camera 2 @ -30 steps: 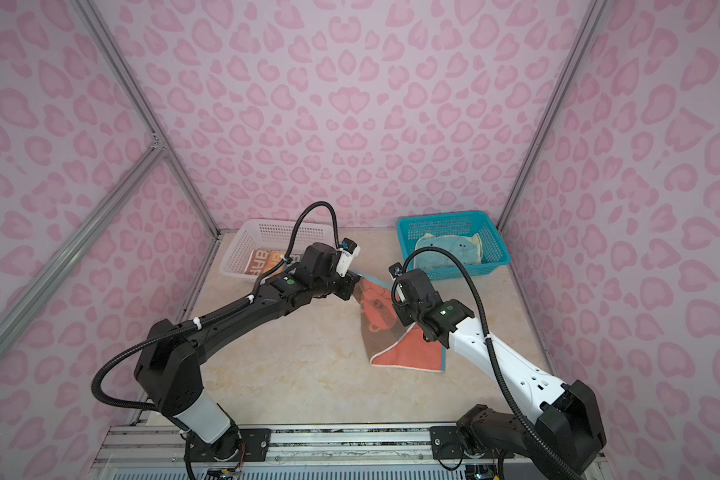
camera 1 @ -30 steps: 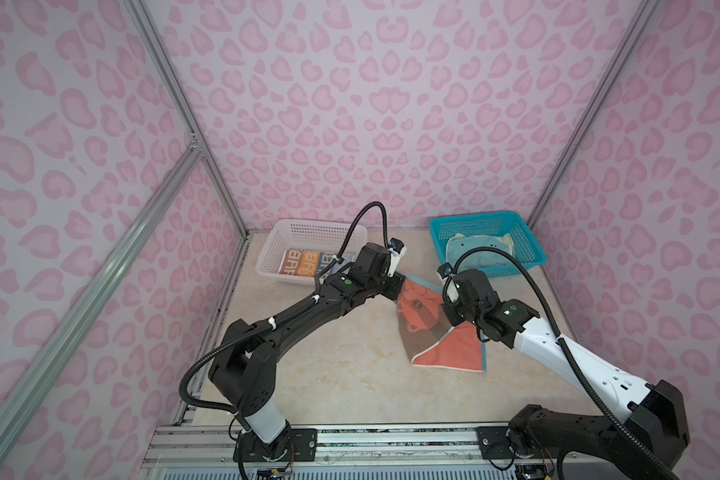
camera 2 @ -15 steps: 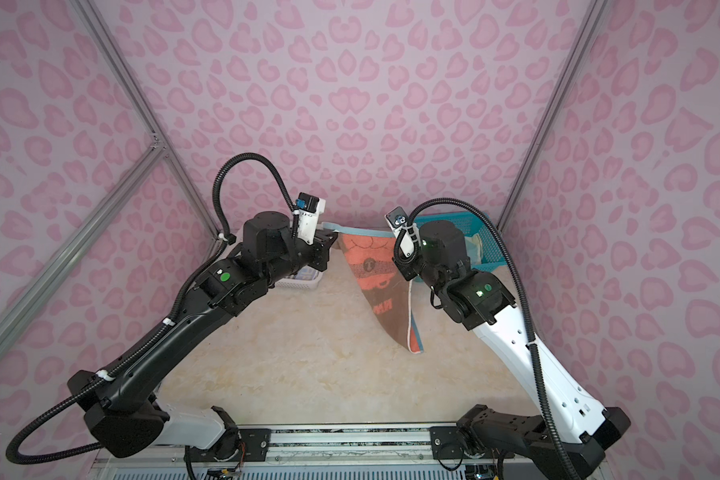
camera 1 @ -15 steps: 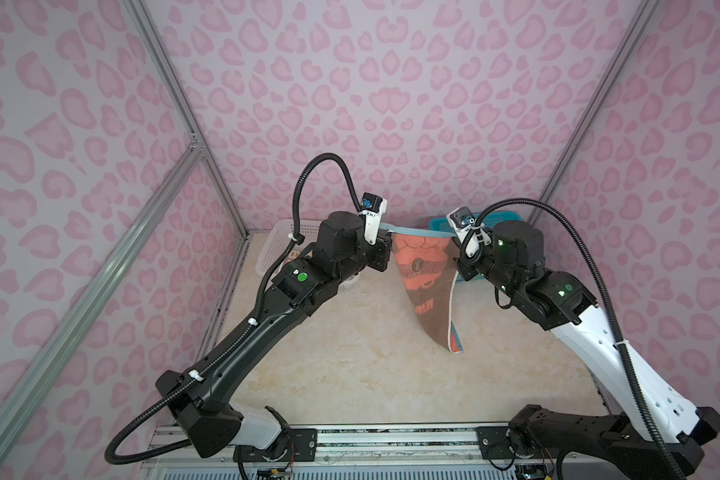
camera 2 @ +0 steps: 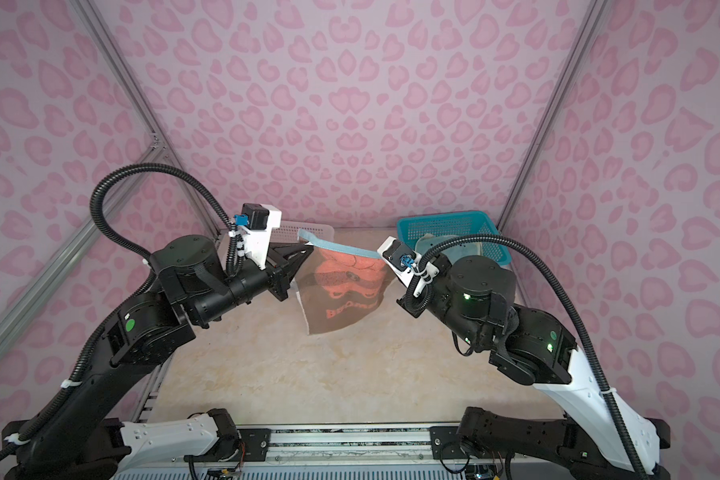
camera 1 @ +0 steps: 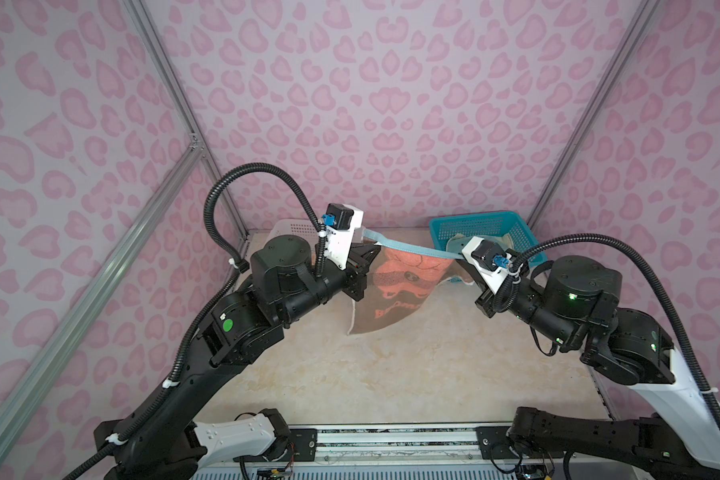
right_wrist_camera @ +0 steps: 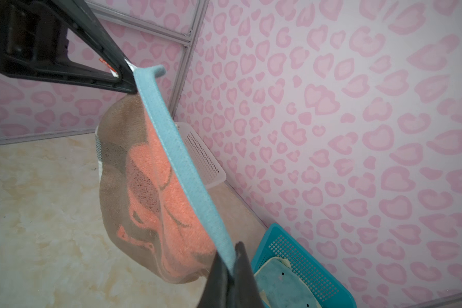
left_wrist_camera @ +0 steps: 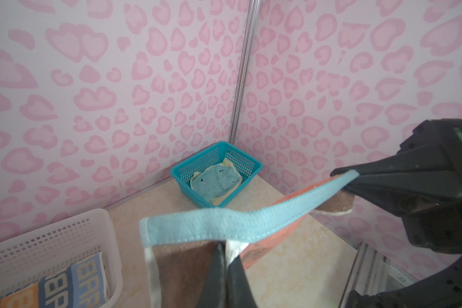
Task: Fold and stack the towels
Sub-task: 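Raise the bear towel by its blue-edged hem with both grippers, letting it hang, then lower the hanging towel onto the table with both grippers, folding it over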
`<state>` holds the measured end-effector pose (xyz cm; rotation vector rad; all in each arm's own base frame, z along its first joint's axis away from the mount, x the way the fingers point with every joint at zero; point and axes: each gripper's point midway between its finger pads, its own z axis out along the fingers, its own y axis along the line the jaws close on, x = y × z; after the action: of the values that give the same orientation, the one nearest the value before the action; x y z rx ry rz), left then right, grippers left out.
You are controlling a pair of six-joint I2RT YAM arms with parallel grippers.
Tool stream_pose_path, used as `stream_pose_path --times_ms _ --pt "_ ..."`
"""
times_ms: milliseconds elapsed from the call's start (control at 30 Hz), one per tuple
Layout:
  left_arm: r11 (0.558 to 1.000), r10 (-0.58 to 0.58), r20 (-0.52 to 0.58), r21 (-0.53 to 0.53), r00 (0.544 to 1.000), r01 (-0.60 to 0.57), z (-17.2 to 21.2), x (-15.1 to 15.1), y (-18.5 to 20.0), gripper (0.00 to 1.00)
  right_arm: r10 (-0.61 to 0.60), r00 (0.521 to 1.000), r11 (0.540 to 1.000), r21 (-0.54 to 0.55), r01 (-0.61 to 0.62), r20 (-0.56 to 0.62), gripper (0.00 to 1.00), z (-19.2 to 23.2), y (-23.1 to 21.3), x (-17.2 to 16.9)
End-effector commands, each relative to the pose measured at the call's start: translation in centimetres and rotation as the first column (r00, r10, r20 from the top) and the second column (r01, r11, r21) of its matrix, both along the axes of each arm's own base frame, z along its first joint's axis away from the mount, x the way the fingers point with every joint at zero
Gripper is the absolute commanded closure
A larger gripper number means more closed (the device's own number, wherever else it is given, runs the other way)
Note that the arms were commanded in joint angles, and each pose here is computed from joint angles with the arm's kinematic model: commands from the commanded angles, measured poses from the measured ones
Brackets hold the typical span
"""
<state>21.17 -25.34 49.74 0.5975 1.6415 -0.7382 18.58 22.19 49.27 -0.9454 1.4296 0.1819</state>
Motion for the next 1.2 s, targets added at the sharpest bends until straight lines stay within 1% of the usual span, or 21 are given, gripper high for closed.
stream_pose_path --times_ms 0,133,233,333,467,567,600,733,900,1000,1100,1167 --pt "0.997 0.064 0.006 -0.037 0.998 -0.064 0.9 -0.1 1.8 0.97 -0.103 0.994 0.994 -0.033 0.104 0.034 1.00 0.5 -1.3 0.2" --pt "0.993 0.112 0.022 -0.028 0.993 -0.112 1.0 0.2 2.8 0.97 -0.113 0.992 0.992 -0.044 0.116 0.051 1.00 1.1 -0.4 0.0" --pt "0.986 0.164 0.023 0.005 0.986 -0.164 0.0 1.3 2.9 0.97 -0.171 0.983 0.982 -0.067 0.176 0.067 1.00 0.6 -0.5 0.9" --pt "0.967 0.244 0.028 0.062 0.969 -0.246 -1.6 3.1 3.0 0.97 -0.224 0.972 0.969 -0.093 0.230 0.068 1.00 -0.3 -0.8 2.2" --pt "0.936 0.321 0.030 0.141 0.947 -0.322 -4.1 6.0 2.3 0.97 -0.266 0.964 0.959 -0.107 0.264 -0.004 1.00 -2.8 -1.7 4.9" --pt "0.913 0.369 0.001 0.187 0.929 -0.363 -6.4 9.2 1.6 0.97 -0.306 0.949 0.949 -0.109 0.297 -0.074 1.00 -5.3 -2.8 7.8" --pt "0.905 0.385 -0.015 0.204 0.923 -0.374 -7.4 10.4 1.3 0.97 -0.317 0.943 0.945 -0.117 0.304 -0.105 1.00 -6.8 -3.0 9.0" --pt "0.862 0.450 -0.038 0.279 0.892 -0.423 -10.9 15.1 0.3 0.97 -0.365 0.914 0.930 -0.123 0.347 -0.177 1.00 -10.0 -4.4 13.1" --pt "0.789 0.529 -0.020 0.381 0.848 -0.483 -16.0 20.4 -1.2 0.97 -0.405 0.877 0.914 -0.152 0.377 -0.259 1.00 -15.7 -4.8 18.1" --pt "0.742 0.565 -0.003 0.438 0.825 -0.507 -19.3 22.8 -1.8 0.97 -0.408 0.860 0.912 -0.173 0.372 -0.305 1.00 -19.2 -4.5 20.3" --pt "0.708 0.586 -0.004 0.489 0.810 -0.510 -22.6 24.5 -2.3 0.97 -0.417 0.838 0.908 -0.205 0.365 -0.352 1.00 -22.9 -4.2 21.8" --pt "0.694 0.591 -0.007 0.515 0.807 -0.504 -24.5 25.2 -2.6 0.97 -0.423 0.822 0.905 -0.225 0.362 -0.382 1.00 -25.0 -4.0 22.4"
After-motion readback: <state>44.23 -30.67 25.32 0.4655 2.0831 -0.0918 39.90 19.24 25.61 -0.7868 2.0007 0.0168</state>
